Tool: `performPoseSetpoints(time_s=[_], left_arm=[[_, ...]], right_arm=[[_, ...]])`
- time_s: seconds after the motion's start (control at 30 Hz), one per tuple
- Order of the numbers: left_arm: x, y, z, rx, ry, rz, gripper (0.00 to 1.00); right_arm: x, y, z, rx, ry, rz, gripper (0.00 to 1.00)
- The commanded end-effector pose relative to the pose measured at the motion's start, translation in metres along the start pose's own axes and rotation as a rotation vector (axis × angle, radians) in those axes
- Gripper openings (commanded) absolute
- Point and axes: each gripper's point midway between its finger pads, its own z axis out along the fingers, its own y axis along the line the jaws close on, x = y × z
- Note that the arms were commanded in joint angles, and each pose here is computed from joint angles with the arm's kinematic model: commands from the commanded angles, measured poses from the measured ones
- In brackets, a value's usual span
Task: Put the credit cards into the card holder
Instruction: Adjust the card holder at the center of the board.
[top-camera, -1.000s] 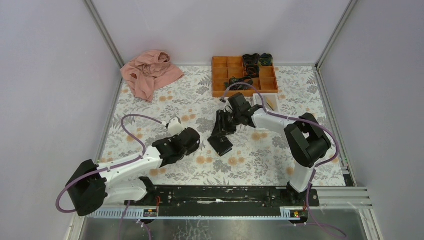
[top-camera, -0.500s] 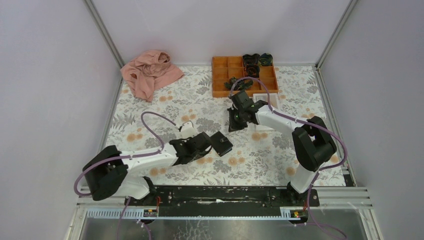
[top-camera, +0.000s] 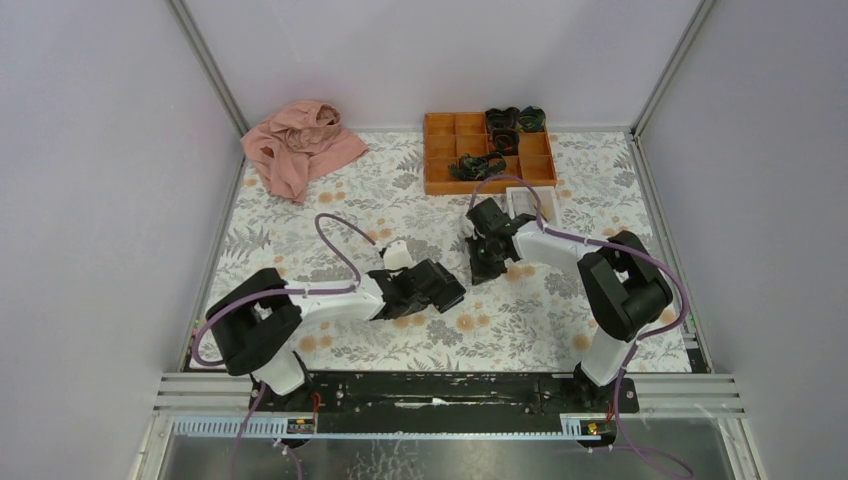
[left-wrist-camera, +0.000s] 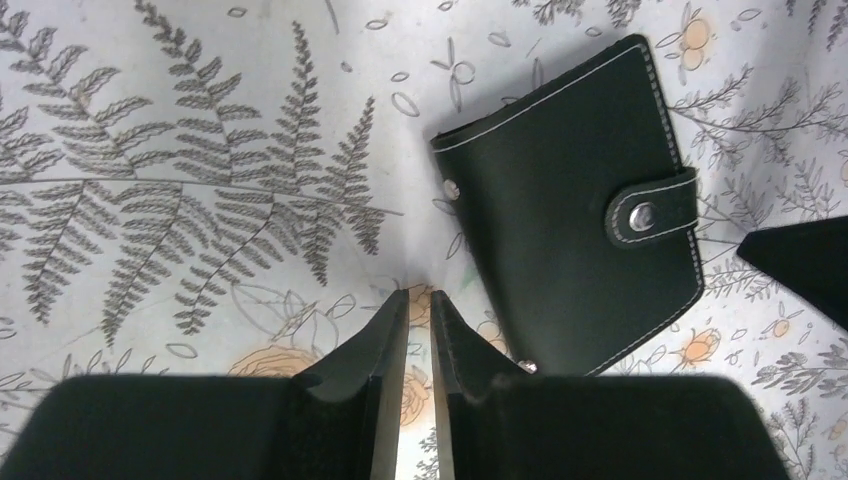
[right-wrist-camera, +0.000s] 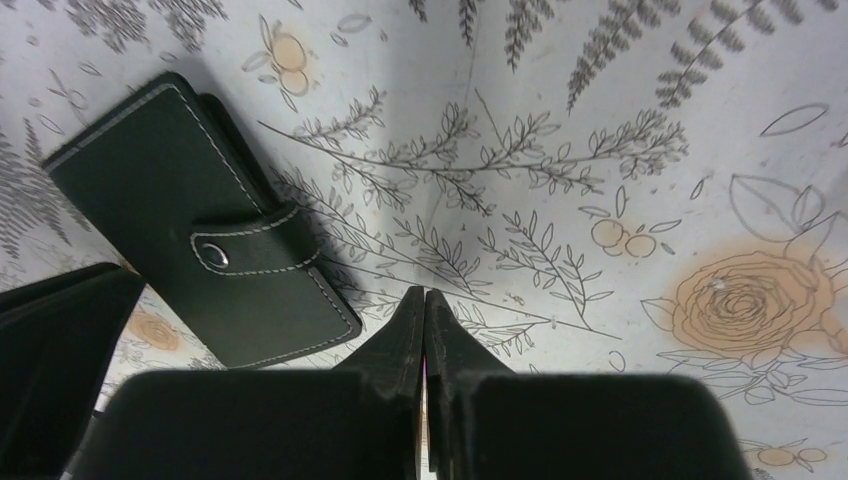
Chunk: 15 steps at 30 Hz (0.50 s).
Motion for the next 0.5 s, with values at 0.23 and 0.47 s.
performPoseSetpoints(time_s=[0.23, 0.47], left_arm=[[-0.011, -0.014, 0.011, 0.011, -0.027, 0.016, 0.21], [-0.025, -0.008, 0.014, -0.007, -0.053, -0.011, 0.22]], right_arm=[[0.028, 0.026, 0.005, -0.051, 0.034, -0.027, 0.00], [0.040, 0.041, 0.004, -0.053, 0.036, -0.044, 0.00]])
